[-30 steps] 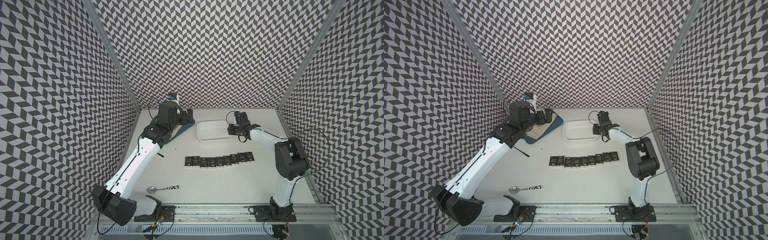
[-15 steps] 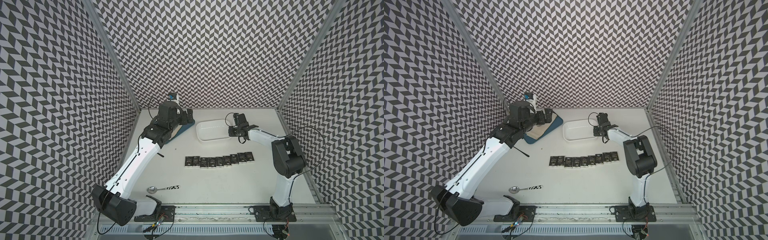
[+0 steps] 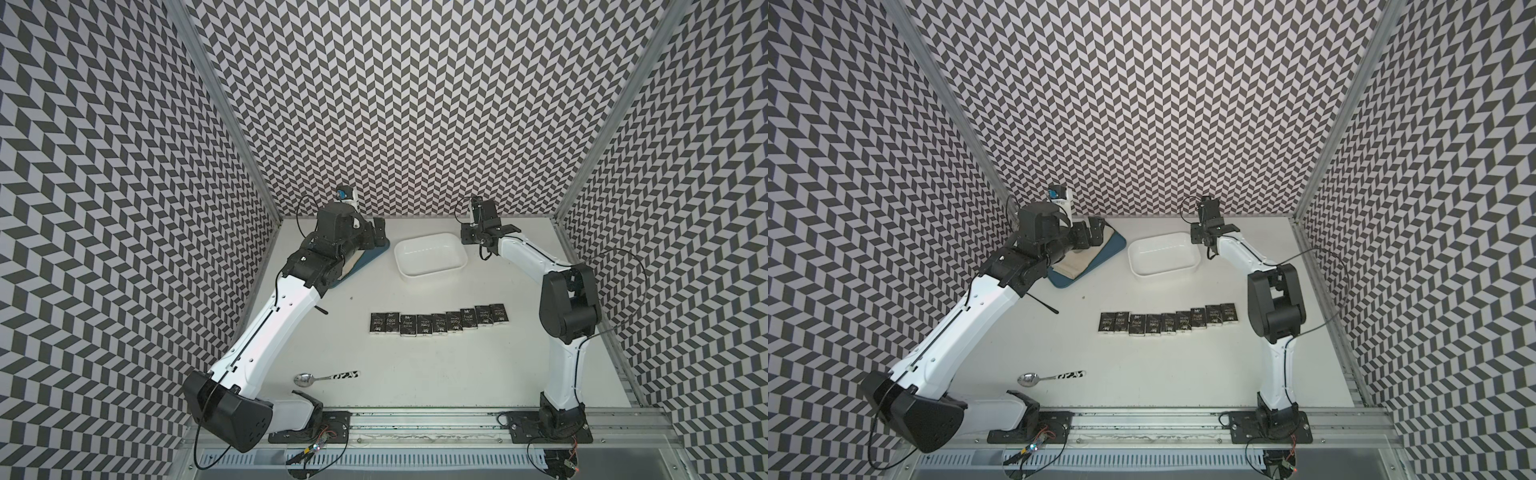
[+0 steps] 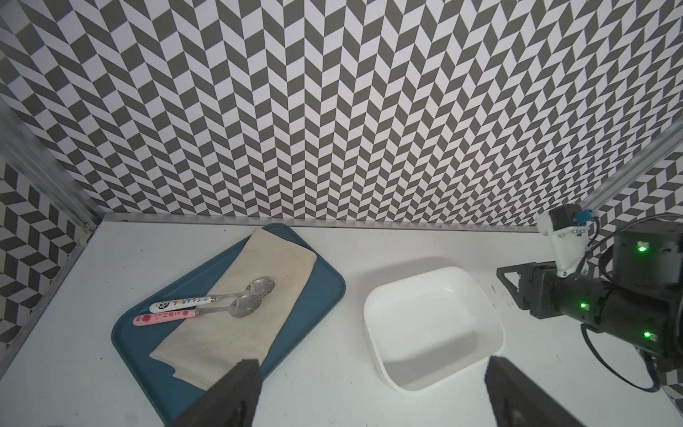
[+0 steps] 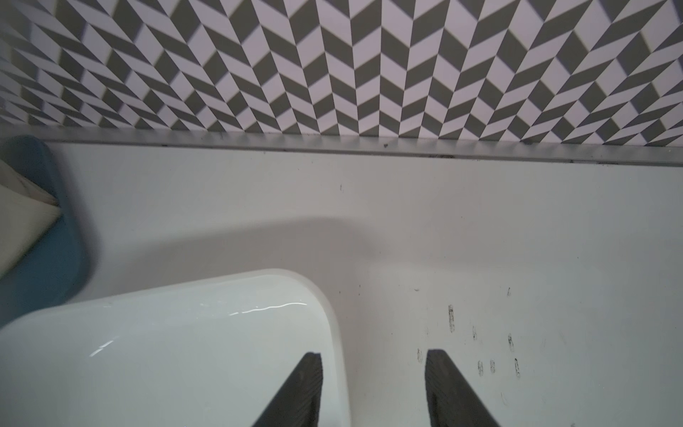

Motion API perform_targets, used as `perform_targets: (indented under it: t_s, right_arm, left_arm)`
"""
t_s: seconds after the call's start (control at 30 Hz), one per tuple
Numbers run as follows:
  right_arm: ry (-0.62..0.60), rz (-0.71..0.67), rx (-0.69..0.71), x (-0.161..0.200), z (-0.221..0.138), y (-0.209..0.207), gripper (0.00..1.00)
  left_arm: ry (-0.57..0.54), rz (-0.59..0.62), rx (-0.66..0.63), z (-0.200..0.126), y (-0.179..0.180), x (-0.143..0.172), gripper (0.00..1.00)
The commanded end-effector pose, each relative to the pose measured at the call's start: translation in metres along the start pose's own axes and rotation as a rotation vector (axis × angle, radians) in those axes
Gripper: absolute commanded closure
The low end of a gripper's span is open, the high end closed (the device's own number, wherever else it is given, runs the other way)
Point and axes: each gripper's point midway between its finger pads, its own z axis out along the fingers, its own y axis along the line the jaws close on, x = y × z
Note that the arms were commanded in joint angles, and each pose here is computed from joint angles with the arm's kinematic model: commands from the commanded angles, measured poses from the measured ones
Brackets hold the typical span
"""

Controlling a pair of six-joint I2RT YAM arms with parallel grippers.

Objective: Take the pocket tissues out of the storage box
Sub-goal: Adjust the storage box at the center of the board.

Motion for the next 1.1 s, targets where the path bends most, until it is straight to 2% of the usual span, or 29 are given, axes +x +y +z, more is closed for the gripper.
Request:
perform_targets:
  t_s: [0.0,0.07,0.17,0.33,0.47,0.67,1.07]
  right_arm:
    - [0.041,0.173,-0.046,0.013,-0.028,0.005,0.45]
    - [0.079,0.278,-0.143,0.037,-0.037,0.021,0.44]
    - [0.064,0.383,-0.207,0.067,-0.054,0.037,0.41]
    - [0.107,0.467,-0.272,0.102,-0.070,0.058,0.41]
    - [0.147,0.529,-0.344,0.121,-0.066,0.070,0.40]
    - [0.147,0.602,-0.400,0.121,-0.056,0.081,0.40]
    - [0.171,0.652,-0.428,0.108,-0.026,0.086,0.42]
  left_arm:
    - [-0.033,0.008,0.011,-0.013,-0.002,-0.008,0.01]
    - [-0.030,0.010,0.015,-0.012,-0.002,-0.008,0.01]
    - [-0.030,0.008,0.029,-0.013,-0.004,-0.007,0.01]
    - [-0.038,0.013,0.039,-0.017,-0.004,-0.005,0.01]
    - [-0.044,0.015,0.029,-0.021,-0.001,-0.003,0.01]
    - [-0.045,0.015,0.020,-0.022,0.001,-0.004,0.01]
    - [-0.040,0.026,-0.007,-0.019,0.005,-0.006,0.01]
